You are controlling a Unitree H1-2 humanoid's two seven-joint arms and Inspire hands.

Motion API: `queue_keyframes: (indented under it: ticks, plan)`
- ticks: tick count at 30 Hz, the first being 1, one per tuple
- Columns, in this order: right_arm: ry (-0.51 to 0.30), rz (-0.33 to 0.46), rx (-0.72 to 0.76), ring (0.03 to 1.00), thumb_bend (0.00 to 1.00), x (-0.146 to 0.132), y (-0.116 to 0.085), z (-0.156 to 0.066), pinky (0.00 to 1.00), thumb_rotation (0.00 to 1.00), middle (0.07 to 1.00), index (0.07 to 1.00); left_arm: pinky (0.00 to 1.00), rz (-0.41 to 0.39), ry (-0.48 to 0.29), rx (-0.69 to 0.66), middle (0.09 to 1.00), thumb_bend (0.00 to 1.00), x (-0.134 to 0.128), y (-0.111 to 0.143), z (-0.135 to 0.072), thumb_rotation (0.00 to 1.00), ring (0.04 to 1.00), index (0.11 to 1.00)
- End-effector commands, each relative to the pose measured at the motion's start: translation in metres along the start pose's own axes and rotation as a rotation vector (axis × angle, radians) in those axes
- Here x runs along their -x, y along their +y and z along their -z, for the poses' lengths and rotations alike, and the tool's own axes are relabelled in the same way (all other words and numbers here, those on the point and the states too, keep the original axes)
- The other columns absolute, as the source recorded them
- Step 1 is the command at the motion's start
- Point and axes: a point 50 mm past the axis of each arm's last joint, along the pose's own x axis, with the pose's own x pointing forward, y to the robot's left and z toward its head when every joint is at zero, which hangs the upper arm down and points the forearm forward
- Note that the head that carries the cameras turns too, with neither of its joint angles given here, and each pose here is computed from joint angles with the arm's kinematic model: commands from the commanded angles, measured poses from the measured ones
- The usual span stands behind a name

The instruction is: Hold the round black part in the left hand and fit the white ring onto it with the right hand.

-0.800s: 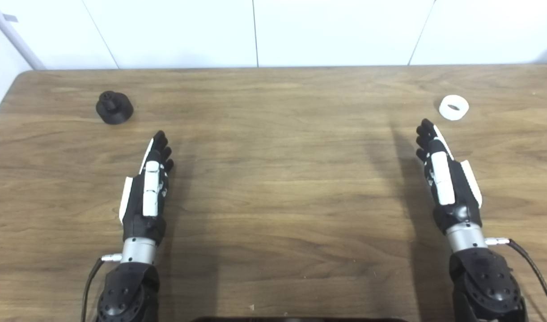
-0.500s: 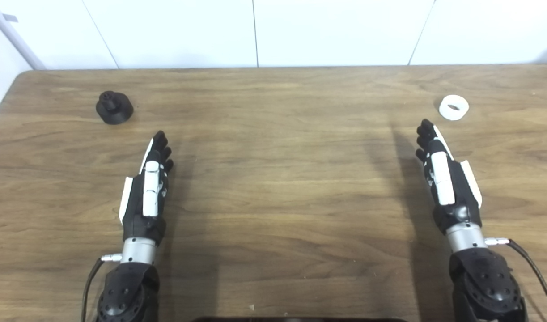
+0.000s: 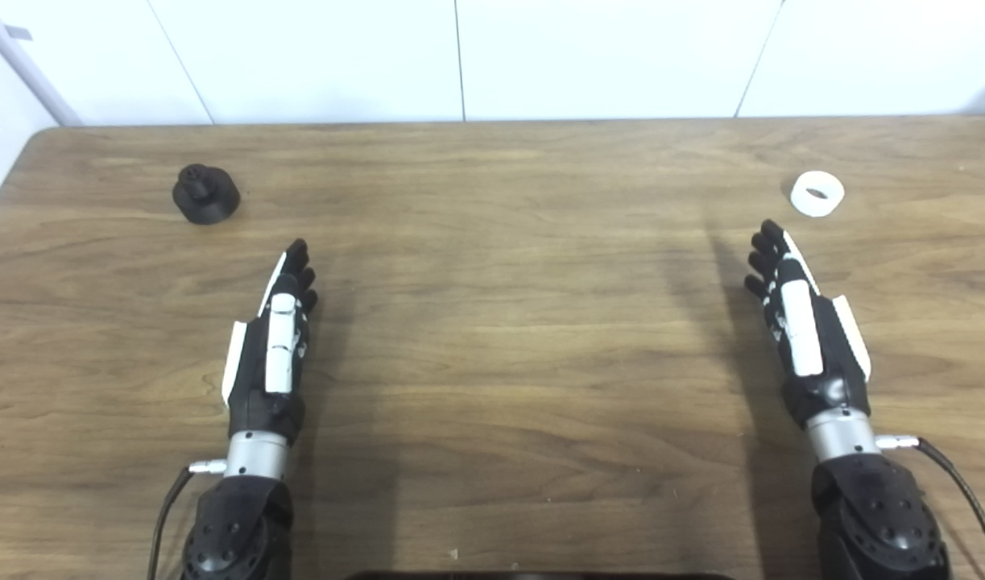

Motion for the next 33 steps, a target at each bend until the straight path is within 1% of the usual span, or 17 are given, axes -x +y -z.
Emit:
queue_keyframes:
  ticks: [1, 5, 12, 17, 24, 26, 28, 30, 32, 33]
  plan:
    - [-0.063, -0.003, 0.009, 0.945, 0.56, -0.001, -0.007, -0.006, 0.92, 1.0, 0.946, 0.95, 1.0, 0.008, -0.047, -0.017, 1.0, 0.39, 0.003, -0.004, 0.0, 0.92, 0.999, 0.985]
    - [-0.059, -0.003, 0.006, 0.947, 0.58, 0.001, -0.011, 0.002, 0.93, 1.0, 0.943, 0.946, 1.0, 0.01, -0.042, -0.048, 1.0, 0.4, 0.006, -0.007, 0.005, 0.96, 0.995, 0.987]
    - [-0.039, -0.012, 0.007, 0.957, 0.62, 0.003, -0.02, 0.019, 0.94, 1.0, 0.955, 0.952, 1.0, 0.008, -0.023, -0.073, 1.0, 0.39, 0.011, -0.015, 0.015, 0.96, 0.998, 0.989]
    - [-0.034, -0.023, 0.001, 0.965, 0.59, 0.002, -0.024, 0.027, 0.96, 1.0, 0.959, 0.958, 1.0, 0.002, -0.021, -0.088, 0.996, 0.39, 0.011, -0.019, 0.022, 0.97, 0.996, 0.985]
    - [-0.031, -0.039, -0.001, 0.98, 0.57, 0.0, -0.026, 0.034, 0.98, 1.0, 0.971, 0.966, 1.0, 0.001, -0.014, -0.08, 0.996, 0.39, 0.01, -0.02, 0.026, 0.94, 0.998, 0.981]
    - [-0.031, -0.041, 0.003, 0.978, 0.56, 0.0, -0.027, 0.034, 0.98, 1.0, 0.97, 0.962, 1.0, 0.003, -0.015, -0.084, 0.994, 0.42, 0.009, -0.019, 0.026, 0.92, 0.997, 0.981]
    - [-0.034, -0.045, 0.008, 0.975, 0.57, 0.0, -0.027, 0.033, 0.97, 1.0, 0.969, 0.962, 1.0, 0.011, -0.01, -0.104, 0.998, 0.48, 0.008, -0.019, 0.025, 0.9, 1.0, 0.988]
    - [-0.034, -0.046, 0.004, 0.969, 0.58, 0.0, -0.027, 0.032, 0.96, 1.0, 0.966, 0.96, 1.0, 0.016, -0.009, -0.115, 1.0, 0.5, 0.008, -0.019, 0.023, 0.86, 1.0, 0.99]
    - [-0.034, -0.042, 0.001, 0.961, 0.59, 0.0, -0.026, 0.032, 0.95, 1.0, 0.959, 0.955, 1.0, 0.017, -0.014, -0.139, 1.0, 0.52, 0.007, -0.018, 0.021, 0.79, 1.0, 0.993]
    - [-0.034, -0.039, -0.001, 0.951, 0.6, 0.0, -0.025, 0.032, 0.94, 1.0, 0.949, 0.947, 1.0, 0.012, -0.02, -0.168, 0.999, 0.52, 0.008, -0.017, 0.018, 0.72, 1.0, 0.993]
